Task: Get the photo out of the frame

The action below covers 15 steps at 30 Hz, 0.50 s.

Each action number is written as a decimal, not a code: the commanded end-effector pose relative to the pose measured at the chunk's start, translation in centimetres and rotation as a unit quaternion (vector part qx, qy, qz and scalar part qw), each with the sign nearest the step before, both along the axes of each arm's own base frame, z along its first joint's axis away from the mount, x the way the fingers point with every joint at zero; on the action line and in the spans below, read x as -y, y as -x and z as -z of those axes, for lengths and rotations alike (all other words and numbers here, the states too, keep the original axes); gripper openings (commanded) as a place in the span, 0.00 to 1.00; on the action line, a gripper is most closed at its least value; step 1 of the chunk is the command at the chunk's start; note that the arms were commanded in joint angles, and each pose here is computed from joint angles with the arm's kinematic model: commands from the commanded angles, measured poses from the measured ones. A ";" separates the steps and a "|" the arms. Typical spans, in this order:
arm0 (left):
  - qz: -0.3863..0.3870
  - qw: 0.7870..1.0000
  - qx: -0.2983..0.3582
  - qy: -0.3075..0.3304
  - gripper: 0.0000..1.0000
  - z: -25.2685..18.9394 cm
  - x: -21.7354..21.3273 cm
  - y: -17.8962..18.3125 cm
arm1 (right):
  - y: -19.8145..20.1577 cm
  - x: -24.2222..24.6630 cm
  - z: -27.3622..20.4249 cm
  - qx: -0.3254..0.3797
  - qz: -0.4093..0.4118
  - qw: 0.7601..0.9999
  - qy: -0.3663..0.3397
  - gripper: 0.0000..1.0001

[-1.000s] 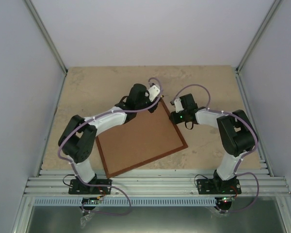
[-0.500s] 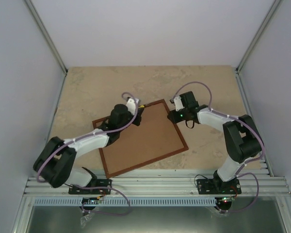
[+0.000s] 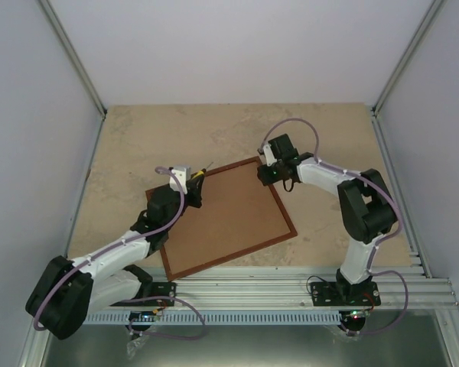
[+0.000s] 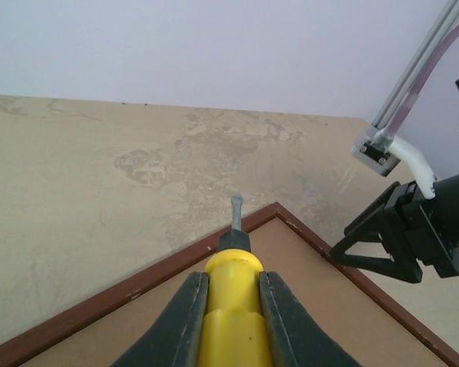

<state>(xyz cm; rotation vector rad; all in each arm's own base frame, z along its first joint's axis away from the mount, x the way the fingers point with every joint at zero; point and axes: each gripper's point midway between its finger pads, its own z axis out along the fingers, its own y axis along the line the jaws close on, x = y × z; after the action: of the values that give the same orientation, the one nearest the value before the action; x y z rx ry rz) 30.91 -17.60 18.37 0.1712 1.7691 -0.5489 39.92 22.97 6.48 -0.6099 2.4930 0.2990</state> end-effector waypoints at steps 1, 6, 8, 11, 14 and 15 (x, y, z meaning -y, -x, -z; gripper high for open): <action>-0.017 1.000 0.018 -0.007 0.00 -0.4 -0.9 0.1 | 0.1 0.2 1.4 -0.017 0.003 0.999 0.033 0.52; -0.018 1.000 0.018 -0.006 0.00 -0.5 -0.9 0.1 | -0.1 -0.1 2.4 -0.029 0.000 0.999 0.046 0.50; -0.020 1.000 0.017 -0.006 0.00 -0.3 -1.0 0.1 | -0.1 0.0 2.8 -0.032 0.002 0.998 0.052 0.49; -0.017 1.000 0.015 -0.005 0.00 -0.3 -0.9 0.1 | -0.3 0.0 3.4 -0.037 0.003 0.998 0.054 0.46; -0.020 1.000 0.016 -0.005 0.00 -0.4 -1.0 0.1 | -0.5 0.3 3.8 -0.036 0.009 0.997 0.063 0.43; -0.021 1.000 0.017 -0.005 0.00 -0.4 -1.1 0.2 | -0.6 0.4 3.9 -0.034 0.011 0.997 0.067 0.42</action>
<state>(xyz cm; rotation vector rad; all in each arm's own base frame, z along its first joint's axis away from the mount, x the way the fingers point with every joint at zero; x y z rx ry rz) 30.79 -16.90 18.12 0.1569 1.7673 -0.5142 40.12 22.89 3.13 -0.6369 2.5897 0.2023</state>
